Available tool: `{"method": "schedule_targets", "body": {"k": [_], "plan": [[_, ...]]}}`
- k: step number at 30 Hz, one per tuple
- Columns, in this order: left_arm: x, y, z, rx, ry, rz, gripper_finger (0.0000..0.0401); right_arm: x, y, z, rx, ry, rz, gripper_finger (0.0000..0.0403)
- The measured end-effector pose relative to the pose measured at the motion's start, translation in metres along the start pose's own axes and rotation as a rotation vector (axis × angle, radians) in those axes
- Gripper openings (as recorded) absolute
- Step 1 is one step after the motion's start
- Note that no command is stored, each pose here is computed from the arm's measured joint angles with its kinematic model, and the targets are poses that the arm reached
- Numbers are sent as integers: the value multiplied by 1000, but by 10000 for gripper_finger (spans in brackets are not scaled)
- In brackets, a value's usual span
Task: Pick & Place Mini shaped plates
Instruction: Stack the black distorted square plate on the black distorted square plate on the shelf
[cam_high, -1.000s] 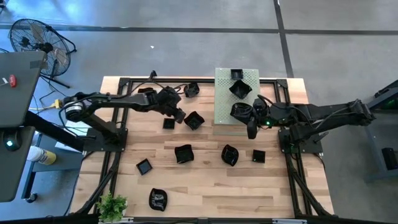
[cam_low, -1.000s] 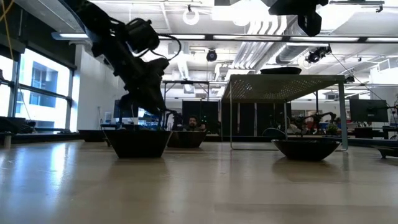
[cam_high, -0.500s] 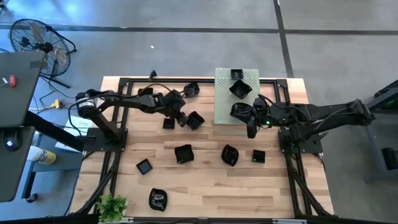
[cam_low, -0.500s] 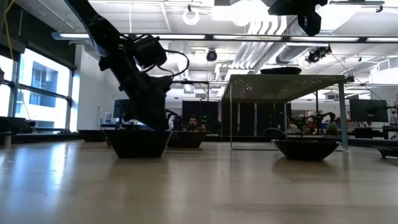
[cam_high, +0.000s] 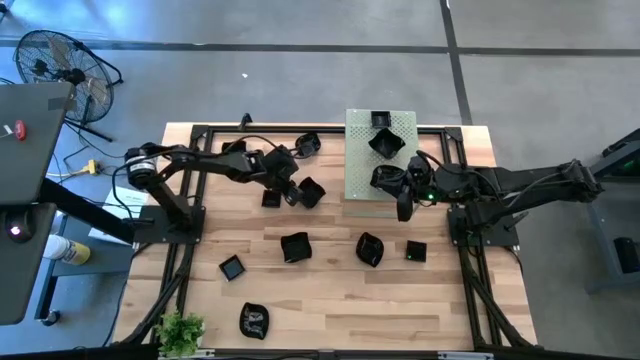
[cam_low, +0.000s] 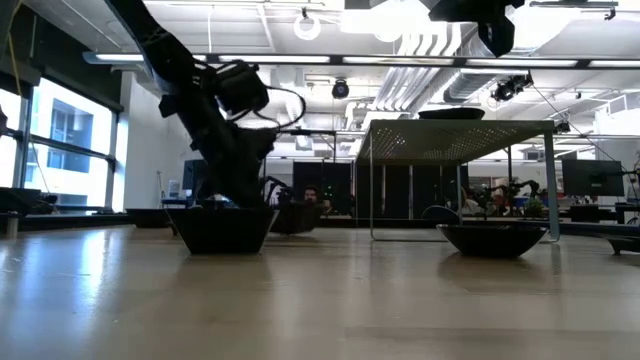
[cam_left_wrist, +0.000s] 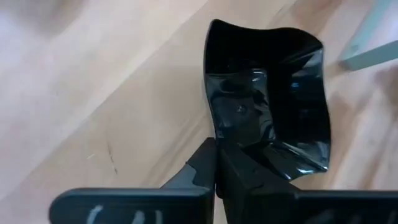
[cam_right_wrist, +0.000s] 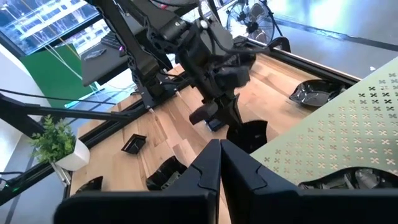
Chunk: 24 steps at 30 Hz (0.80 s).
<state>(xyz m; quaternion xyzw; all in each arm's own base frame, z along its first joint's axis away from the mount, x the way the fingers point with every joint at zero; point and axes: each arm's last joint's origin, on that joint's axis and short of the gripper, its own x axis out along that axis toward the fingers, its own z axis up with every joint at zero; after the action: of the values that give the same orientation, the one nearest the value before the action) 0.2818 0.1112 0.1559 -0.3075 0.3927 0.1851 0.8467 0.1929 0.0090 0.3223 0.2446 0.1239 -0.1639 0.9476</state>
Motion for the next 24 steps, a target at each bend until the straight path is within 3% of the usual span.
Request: {"method": "schedule_targets", "body": {"k": [10,18,24], "plan": [[-62,-19,8,-47,-164,1,4,3,6,13,43,-68,-66,7],[-108,-58,19,73,-337,75,1,48,24,46,-68,46,-157,12],[-134,-92,35,182,-443,189,1,85,28,61,-251,144,-232,52]]}}
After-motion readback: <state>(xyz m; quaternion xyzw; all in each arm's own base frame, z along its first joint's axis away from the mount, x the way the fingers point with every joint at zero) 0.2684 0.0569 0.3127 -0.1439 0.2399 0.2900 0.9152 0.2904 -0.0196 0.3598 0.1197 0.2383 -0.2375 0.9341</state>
